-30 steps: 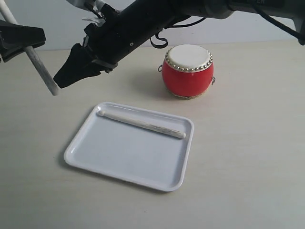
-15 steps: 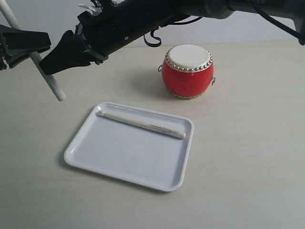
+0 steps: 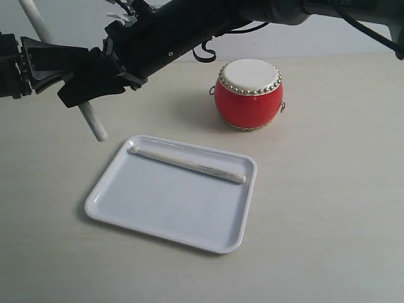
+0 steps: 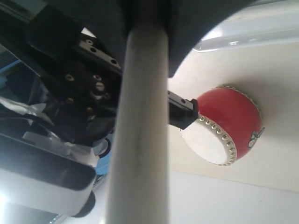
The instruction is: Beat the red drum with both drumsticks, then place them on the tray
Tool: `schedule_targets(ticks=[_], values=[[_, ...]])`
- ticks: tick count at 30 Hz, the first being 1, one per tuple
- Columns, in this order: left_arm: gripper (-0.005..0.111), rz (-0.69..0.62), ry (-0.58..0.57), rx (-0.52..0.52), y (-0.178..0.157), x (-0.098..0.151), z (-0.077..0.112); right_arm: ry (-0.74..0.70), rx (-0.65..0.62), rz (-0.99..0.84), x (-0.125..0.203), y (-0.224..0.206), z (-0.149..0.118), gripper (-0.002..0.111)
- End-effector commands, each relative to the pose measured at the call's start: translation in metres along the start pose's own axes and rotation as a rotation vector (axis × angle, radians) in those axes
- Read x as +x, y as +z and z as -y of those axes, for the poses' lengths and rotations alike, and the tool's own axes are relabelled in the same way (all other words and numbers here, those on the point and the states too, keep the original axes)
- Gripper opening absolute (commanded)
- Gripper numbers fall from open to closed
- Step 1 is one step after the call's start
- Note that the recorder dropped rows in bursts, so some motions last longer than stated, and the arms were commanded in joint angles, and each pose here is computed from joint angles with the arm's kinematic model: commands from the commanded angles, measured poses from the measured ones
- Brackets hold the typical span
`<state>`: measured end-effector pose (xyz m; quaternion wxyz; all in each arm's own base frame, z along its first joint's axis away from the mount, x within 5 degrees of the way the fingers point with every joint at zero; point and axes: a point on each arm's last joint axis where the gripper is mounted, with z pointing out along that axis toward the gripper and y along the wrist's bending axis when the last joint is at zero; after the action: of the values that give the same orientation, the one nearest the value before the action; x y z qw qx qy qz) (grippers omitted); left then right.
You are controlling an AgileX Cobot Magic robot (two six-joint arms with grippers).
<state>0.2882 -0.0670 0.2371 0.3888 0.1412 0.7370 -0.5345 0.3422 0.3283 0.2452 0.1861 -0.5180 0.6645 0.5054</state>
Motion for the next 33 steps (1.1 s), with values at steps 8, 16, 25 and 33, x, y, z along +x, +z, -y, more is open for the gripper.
schedule_targets(ticks=[8, 16, 25, 33], values=[[0.000, -0.021, 0.025, 0.040, 0.008, 0.004, 0.007, 0.029, -0.049, 0.020, 0.002, 0.009, 0.000, 0.043], [0.000, -0.022, 0.046, 0.041, 0.008, 0.004, 0.007, 0.053, -0.074, 0.033, 0.005, 0.019, 0.002, 0.024], [0.000, -0.022, 0.045, 0.041, 0.008, 0.004, 0.007, 0.059, -0.073, 0.033, 0.005, 0.019, 0.002, 0.000], [0.003, -0.022, 0.041, 0.041, 0.008, 0.004, 0.007, 0.071, -0.071, 0.026, 0.005, 0.019, 0.002, 0.000]])
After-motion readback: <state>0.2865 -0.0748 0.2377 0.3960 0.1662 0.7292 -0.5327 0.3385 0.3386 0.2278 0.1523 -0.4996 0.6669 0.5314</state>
